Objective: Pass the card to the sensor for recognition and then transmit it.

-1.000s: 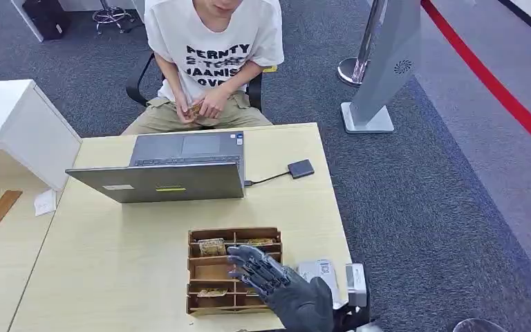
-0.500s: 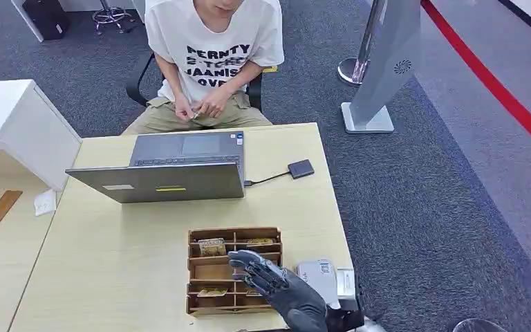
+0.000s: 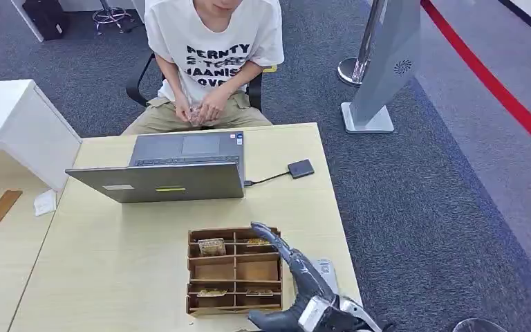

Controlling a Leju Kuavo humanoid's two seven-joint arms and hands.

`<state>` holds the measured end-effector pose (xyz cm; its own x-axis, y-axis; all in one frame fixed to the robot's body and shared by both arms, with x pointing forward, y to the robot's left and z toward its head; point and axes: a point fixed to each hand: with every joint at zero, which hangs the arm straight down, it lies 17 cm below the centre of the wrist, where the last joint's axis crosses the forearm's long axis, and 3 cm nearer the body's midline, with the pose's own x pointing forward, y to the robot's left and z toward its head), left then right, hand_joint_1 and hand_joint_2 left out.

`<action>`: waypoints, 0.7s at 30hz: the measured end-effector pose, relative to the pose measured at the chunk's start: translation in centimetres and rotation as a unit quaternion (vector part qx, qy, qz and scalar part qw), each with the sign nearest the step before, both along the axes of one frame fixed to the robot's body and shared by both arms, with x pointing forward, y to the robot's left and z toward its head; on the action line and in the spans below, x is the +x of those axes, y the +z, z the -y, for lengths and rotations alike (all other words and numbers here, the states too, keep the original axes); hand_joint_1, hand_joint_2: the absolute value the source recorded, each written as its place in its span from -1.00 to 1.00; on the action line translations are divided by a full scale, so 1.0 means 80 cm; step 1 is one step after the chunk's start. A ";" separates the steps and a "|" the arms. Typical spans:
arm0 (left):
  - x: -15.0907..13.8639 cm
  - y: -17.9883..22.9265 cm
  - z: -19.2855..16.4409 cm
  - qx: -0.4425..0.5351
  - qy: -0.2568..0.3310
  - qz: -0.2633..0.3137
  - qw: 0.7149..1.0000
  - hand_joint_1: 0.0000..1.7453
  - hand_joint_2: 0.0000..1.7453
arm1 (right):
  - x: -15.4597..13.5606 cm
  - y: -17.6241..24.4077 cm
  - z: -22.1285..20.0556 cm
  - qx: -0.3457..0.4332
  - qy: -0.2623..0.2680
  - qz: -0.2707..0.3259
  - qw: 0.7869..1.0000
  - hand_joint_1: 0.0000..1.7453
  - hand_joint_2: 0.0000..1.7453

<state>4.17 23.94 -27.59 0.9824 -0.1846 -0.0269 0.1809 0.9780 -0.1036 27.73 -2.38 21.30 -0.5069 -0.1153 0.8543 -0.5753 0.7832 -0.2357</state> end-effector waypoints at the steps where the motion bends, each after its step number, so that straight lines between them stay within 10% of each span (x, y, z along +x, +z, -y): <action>1: 0.000 0.000 0.000 0.000 -0.001 0.000 1.000 -1.00 -1.00 | 0.001 0.006 0.001 -0.006 -0.017 0.020 1.000 -1.00 1.00; 5: 0.000 0.000 0.000 0.001 -0.002 0.001 1.000 -1.00 -1.00 | -0.001 0.023 0.003 -0.012 -0.051 0.065 0.996 -0.94 1.00; 6: 0.000 0.000 0.000 0.001 -0.002 0.001 1.000 -1.00 -1.00 | -0.002 0.027 0.003 -0.014 -0.058 0.075 0.995 -0.36 1.00; 7: 0.000 0.000 0.000 0.001 -0.003 0.001 1.000 -1.00 -1.00 | -0.003 0.030 0.003 -0.015 -0.065 0.084 0.994 -0.36 1.00; 8: 0.000 0.000 0.000 0.001 -0.003 0.001 1.000 -1.00 -1.00 | -0.004 0.034 0.004 -0.018 -0.075 0.095 0.992 0.40 1.00; 9: 0.000 0.000 0.000 0.001 -0.003 0.001 1.000 -1.00 -1.00 | -0.005 0.036 0.004 -0.021 -0.082 0.104 0.991 0.68 1.00; 12: 0.000 0.000 0.000 0.001 -0.005 0.001 1.000 -1.00 -1.00 | -0.010 0.039 -0.001 -0.033 -0.089 0.125 0.988 1.00 1.00; 21: 0.001 0.000 0.004 -0.001 -0.010 0.004 1.000 -1.00 -1.00 | -0.019 0.041 -0.017 -0.078 -0.109 0.187 0.973 1.00 1.00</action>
<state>4.22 23.61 -27.58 0.9788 -0.2041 -0.0190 0.2011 0.9740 -0.1045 26.25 -0.98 24.60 -0.7836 0.1448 0.6042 -0.2516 0.8151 -0.5218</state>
